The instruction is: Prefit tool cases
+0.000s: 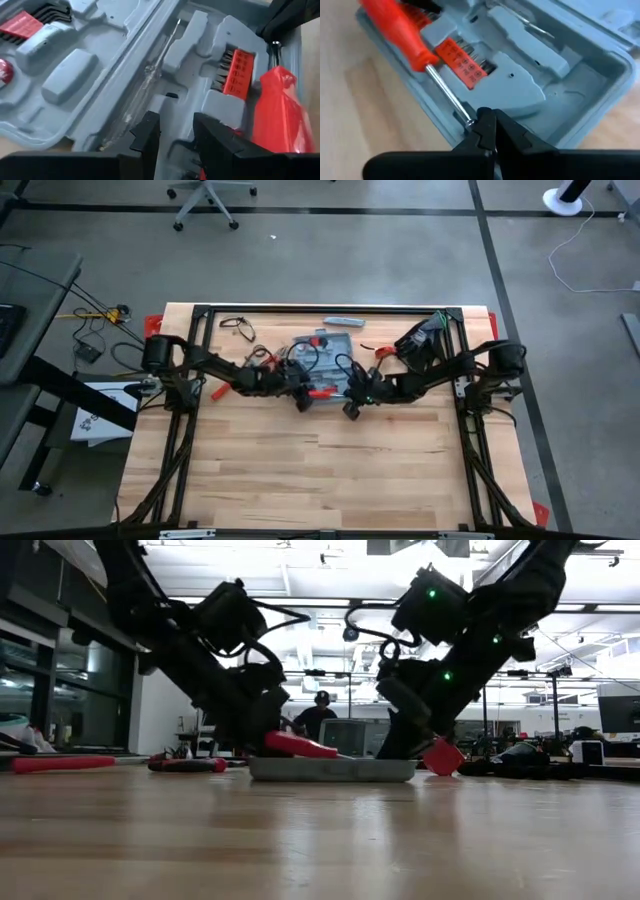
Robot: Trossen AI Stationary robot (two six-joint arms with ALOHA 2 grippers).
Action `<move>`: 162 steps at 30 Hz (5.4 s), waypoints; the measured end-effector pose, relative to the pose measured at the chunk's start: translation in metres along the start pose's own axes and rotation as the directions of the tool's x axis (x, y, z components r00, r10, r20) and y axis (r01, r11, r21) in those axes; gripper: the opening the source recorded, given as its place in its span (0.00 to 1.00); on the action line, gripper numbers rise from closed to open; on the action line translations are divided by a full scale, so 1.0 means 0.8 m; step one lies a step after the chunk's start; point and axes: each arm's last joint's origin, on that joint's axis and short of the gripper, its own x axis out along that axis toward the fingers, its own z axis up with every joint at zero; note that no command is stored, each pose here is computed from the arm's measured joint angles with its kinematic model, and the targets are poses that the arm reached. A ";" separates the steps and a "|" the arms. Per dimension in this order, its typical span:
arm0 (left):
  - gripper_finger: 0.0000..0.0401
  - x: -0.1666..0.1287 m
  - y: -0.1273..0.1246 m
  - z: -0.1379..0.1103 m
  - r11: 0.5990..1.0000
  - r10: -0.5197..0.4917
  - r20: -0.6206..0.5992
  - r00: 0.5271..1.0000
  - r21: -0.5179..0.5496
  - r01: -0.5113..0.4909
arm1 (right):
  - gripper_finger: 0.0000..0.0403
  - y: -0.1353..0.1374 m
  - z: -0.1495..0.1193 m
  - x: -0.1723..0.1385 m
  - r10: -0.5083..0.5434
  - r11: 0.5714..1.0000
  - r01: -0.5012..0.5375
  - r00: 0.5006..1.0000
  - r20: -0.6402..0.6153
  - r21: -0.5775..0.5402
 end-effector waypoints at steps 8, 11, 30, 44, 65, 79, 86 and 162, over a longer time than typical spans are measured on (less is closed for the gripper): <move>0.28 -0.008 -0.023 -0.008 0.998 -0.059 -0.007 0.998 0.030 0.059 | 0.00 0.030 -0.014 -0.019 0.042 0.999 -0.042 0.999 0.017 -0.032; 0.28 -0.011 -0.031 -0.011 0.995 -0.078 -0.010 0.997 0.067 0.078 | 0.00 0.034 -0.016 -0.021 0.054 0.998 -0.053 0.998 0.024 -0.032; 0.29 -0.077 -0.044 0.026 0.927 -0.299 0.023 0.954 0.244 0.284 | 0.00 0.037 -0.023 0.006 0.049 0.999 -0.048 0.996 0.072 -0.006; 0.52 -0.045 -0.024 -0.009 0.915 -0.173 -0.209 0.963 0.327 0.235 | 0.00 0.038 -0.023 0.007 0.070 0.997 -0.069 0.995 0.075 -0.019; 0.12 -0.062 -0.038 -0.005 0.908 -0.127 -0.130 0.983 0.383 0.168 | 0.00 0.039 -0.023 0.007 0.076 0.997 -0.075 0.994 0.075 -0.017; 0.03 -0.078 -0.042 0.004 0.890 -0.178 -0.102 0.979 0.409 0.205 | 0.00 0.040 -0.021 0.007 0.091 0.995 -0.087 0.991 0.097 -0.039; 0.09 -0.078 -0.047 0.012 0.853 -0.247 -0.057 0.967 0.462 0.245 | 0.00 0.041 -0.020 0.007 0.097 0.995 -0.093 0.990 0.106 -0.043; 0.21 -0.046 -0.035 0.011 0.861 -0.129 -0.393 0.910 0.410 0.300 | 0.00 0.045 -0.024 0.024 0.174 0.985 -0.173 0.980 0.098 -0.017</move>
